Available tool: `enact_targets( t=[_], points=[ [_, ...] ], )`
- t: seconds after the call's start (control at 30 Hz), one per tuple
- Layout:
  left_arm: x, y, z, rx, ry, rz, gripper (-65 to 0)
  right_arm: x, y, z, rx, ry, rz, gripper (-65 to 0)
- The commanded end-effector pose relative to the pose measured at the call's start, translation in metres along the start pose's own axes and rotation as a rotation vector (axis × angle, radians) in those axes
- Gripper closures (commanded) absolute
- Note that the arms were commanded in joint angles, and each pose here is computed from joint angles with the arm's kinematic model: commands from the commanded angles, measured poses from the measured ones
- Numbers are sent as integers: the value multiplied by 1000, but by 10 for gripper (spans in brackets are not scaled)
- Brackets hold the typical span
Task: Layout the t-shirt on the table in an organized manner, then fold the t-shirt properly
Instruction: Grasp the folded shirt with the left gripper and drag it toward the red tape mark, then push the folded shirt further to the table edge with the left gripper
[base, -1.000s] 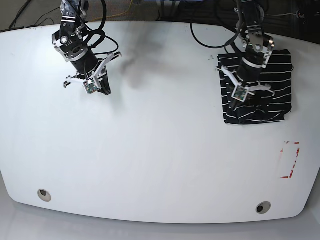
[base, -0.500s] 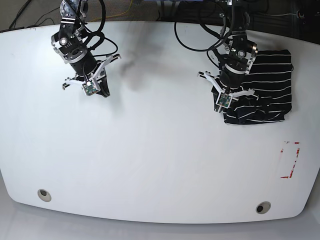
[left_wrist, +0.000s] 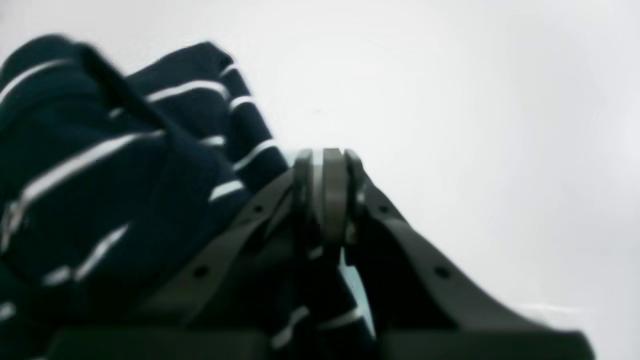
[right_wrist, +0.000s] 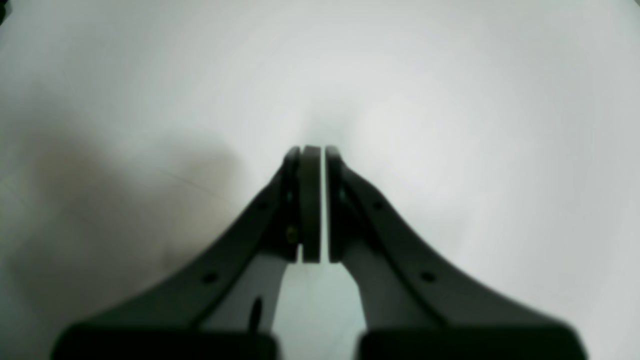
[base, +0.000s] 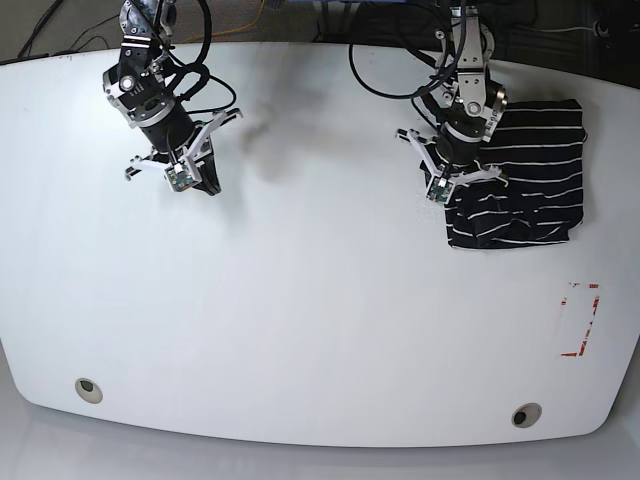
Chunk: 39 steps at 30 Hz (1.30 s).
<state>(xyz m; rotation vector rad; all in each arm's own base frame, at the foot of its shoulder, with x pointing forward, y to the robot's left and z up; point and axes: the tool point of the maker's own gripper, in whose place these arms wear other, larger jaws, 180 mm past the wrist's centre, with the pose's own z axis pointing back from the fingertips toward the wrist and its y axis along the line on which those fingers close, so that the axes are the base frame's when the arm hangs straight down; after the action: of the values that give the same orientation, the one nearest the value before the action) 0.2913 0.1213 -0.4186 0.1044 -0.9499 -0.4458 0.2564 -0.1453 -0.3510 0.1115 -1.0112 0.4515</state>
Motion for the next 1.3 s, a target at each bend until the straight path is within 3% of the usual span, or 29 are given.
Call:
enact_targets(
  t=[0.0, 0.33, 0.67, 0.93, 1.27],
  points=[
    [-4, 4, 1, 3, 8, -9, -23, 16, -4, 3, -9, -58, 8, -19],
    [-41, 55, 18, 103, 83, -18, -23, 16, -4, 3, -9, -58, 8, -19],
    [-72, 103, 38, 126, 155, -42, -23, 16, -4, 3, -9, -58, 8, -19],
    [-69, 149, 47, 198, 156, -70, -23, 16, -3, 2, -7, -58, 9, -19],
    [-63, 177, 57, 241, 135, -73, -23, 16, -3, 2, -7, -58, 7, -19]
  ],
)
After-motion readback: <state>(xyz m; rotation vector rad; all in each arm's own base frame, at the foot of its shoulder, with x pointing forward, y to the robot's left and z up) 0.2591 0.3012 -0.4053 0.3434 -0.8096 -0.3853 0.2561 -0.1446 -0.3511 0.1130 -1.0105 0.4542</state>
